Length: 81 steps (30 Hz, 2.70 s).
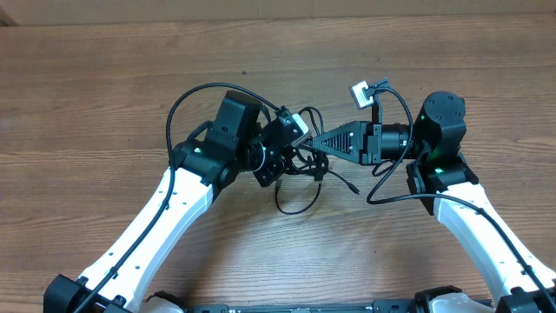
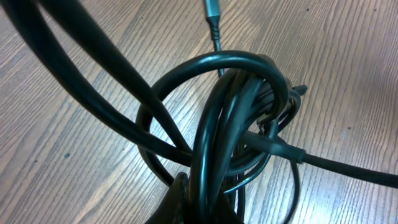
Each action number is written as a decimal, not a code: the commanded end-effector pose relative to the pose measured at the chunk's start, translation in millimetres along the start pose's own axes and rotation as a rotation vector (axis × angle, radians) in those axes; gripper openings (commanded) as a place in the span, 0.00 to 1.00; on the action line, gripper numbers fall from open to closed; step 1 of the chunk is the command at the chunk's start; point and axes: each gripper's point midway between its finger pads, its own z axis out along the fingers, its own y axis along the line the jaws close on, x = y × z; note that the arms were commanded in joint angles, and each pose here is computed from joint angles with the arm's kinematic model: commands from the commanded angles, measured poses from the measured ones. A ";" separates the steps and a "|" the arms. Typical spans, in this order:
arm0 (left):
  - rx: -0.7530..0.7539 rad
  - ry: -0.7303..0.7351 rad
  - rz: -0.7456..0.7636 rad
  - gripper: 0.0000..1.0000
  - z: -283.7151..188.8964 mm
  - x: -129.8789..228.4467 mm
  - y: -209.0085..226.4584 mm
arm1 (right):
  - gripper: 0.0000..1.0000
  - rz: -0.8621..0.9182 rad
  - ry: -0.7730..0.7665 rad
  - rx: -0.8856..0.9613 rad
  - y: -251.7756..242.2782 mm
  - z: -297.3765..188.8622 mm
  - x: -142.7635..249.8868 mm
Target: Untangle cables
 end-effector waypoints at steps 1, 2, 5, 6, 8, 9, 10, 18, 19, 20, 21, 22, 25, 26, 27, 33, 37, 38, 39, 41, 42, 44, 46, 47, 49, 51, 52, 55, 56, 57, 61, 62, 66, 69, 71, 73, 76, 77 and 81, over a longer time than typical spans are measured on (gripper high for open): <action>-0.014 0.005 -0.028 0.04 0.5 0.6 3.1 | 0.04 -0.015 0.020 -0.024 14.9 -1.3 -0.9; -0.017 0.007 -0.028 0.04 0.4 0.9 3.6 | 0.04 -0.014 0.017 -0.023 14.5 -2.1 -1.5; -0.053 0.027 -0.031 0.04 0.2 4.8 9.5 | 0.04 -0.009 0.006 -0.016 12.7 -6.2 -4.1; -0.059 0.032 -0.031 0.04 0.1 5.8 10.5 | 0.04 -0.009 0.003 -0.014 12.3 -7.4 -4.8; -0.059 0.033 -0.032 0.04 0.0 6.1 10.5 | 0.04 -0.009 -0.005 -0.010 11.3 -9.5 -6.5; -0.059 0.034 -0.032 0.04 0.1 6.4 10.5 | 0.04 -0.009 -0.020 -0.001 9.5 -12.5 -9.5; -0.058 0.035 -0.033 0.04 0.1 6.7 10.3 | 0.04 -0.009 -0.033 0.007 7.9 -15.1 -12.2; -0.053 0.048 -0.038 0.04 0.0 10.1 8.9 | 0.04 0.093 -0.225 0.103 -12.4 -59.5 -46.8; -0.054 0.048 -0.038 0.04 0.0 10.0 9.0 | 0.04 0.093 -0.247 0.115 -14.7 -65.2 -50.5; -0.053 0.048 -0.038 0.04 0.0 10.0 8.9 | 0.04 0.093 -0.265 0.124 -16.4 -69.6 -53.2; -0.053 0.048 -0.038 0.04 0.0 9.9 9.0 | 0.04 0.097 -0.280 0.132 -18.3 -73.7 -55.4; -0.053 0.048 -0.038 0.04 0.0 9.9 9.0 | 0.07 0.104 -0.290 0.138 -20.0 -76.7 -56.4; -0.053 0.048 -0.039 0.04 0.0 9.9 8.9 | 0.67 0.107 -0.293 0.143 -21.6 -79.4 -56.3; -0.053 0.047 -0.038 0.05 -0.1 9.7 8.9 | 0.77 0.096 -0.288 0.144 -22.0 -79.1 -55.3; -0.053 0.046 -0.038 0.04 -0.1 9.6 8.8 | 0.90 0.077 -0.274 0.143 -21.8 -77.5 -53.1; -0.054 0.044 -0.044 0.04 0.0 9.1 9.2 | 1.00 0.087 -0.216 0.159 -34.5 -70.2 -35.3; -0.056 0.028 -0.057 0.04 0.2 5.1 9.9 | 1.00 0.046 -0.145 0.161 -39.2 -52.7 -17.7; -0.057 0.025 -0.055 0.04 0.3 4.5 9.9 | 1.00 0.040 -0.137 0.164 -40.3 -49.3 -15.5; -0.054 0.022 -0.054 0.04 0.4 3.6 9.4 | 1.00 0.039 -0.133 0.175 -42.7 -45.7 -13.7; -0.039 0.016 -0.054 0.04 0.5 2.5 7.0 | 1.00 0.035 -0.132 0.207 -49.1 -39.4 -11.0; -0.032 0.013 -0.054 0.04 0.4 1.9 5.7 | 0.97 0.036 -0.135 0.241 -55.6 -36.0 -9.3; -0.025 0.011 -0.054 0.04 0.6 1.7 4.6 | 0.86 0.044 -0.143 0.307 -68.1 -32.0 -6.2; -0.026 0.012 -0.055 0.04 0.5 1.8 4.6 | 0.69 0.066 -0.152 0.399 -84.7 -29.5 -1.2; -0.025 0.012 -0.055 0.04 0.6 1.8 4.6 | 0.65 0.072 -0.154 0.418 -88.0 -28.8 -0.3; -0.026 0.011 -0.054 0.04 0.6 1.6 4.7 | 0.61 0.050 -0.140 0.427 -88.8 -24.9 2.3; -0.028 0.007 -0.067 0.04 0.6 0.7 5.2 | 0.61 0.025 -0.120 0.421 -87.0 -19.3 5.6; -0.029 0.004 -0.076 0.04 0.5 0.0 5.4 | 0.59 0.023 -0.114 0.419 -86.4 -16.8 7.0; -0.032 -0.005 -0.101 0.04 0.4 -2.2 6.3 | 0.57 0.016 -0.103 0.427 -86.9 -11.4 9.8; -0.032 -0.007 -0.110 0.04 0.6 -2.7 6.5 | 0.54 0.018 -0.103 0.437 -88.5 -10.7 10.5; -0.033 -0.010 -0.125 0.04 0.5 -3.4 6.8 | 0.51 0.023 -0.102 0.450 -90.5 -9.9 11.9; -0.035 -0.013 -0.155 0.04 0.5 -3.9 7.2 | 0.44 0.043 -0.090 0.484 -96.0 -6.4 18.4; -0.036 -0.012 -0.156 0.04 0.5 -3.8 7.3 | 0.43 0.042 -0.084 0.484 -95.8 -5.0 20.0; -0.042 -0.011 -0.155 0.04 0.5 -3.6 8.5 | 0.42 0.023 -0.066 0.482 -94.7 -0.1 23.5; -0.051 -0.007 -0.156 0.04 0.4 -2.7 9.9 | 0.42 0.024 -0.060 0.481 -94.4 1.3 25.0; -0.090 0.009 -0.170 0.04 -0.1 1.0 16.2 | 0.42 0.028 -0.059 0.481 -94.7 1.3 25.7; -0.153 0.032 -0.206 0.04 -1.4 6.7 26.1 | 0.42 0.034 -0.056 0.483 -95.2 1.1 26.9; -0.207 0.050 -0.241 0.04 -3.2 11.7 34.6 | 0.42 0.043 -0.052 0.486 -95.9 0.7 28.5; -0.212 0.050 -0.246 0.04 -3.4 12.1 35.2 | 0.42 0.046 -0.051 0.487 -96.2 0.6 29.1; -0.213 0.047 -0.260 0.04 -3.4 11.6 35.5 | 0.42 0.048 -0.050 0.488 -96.4 0.5 29.5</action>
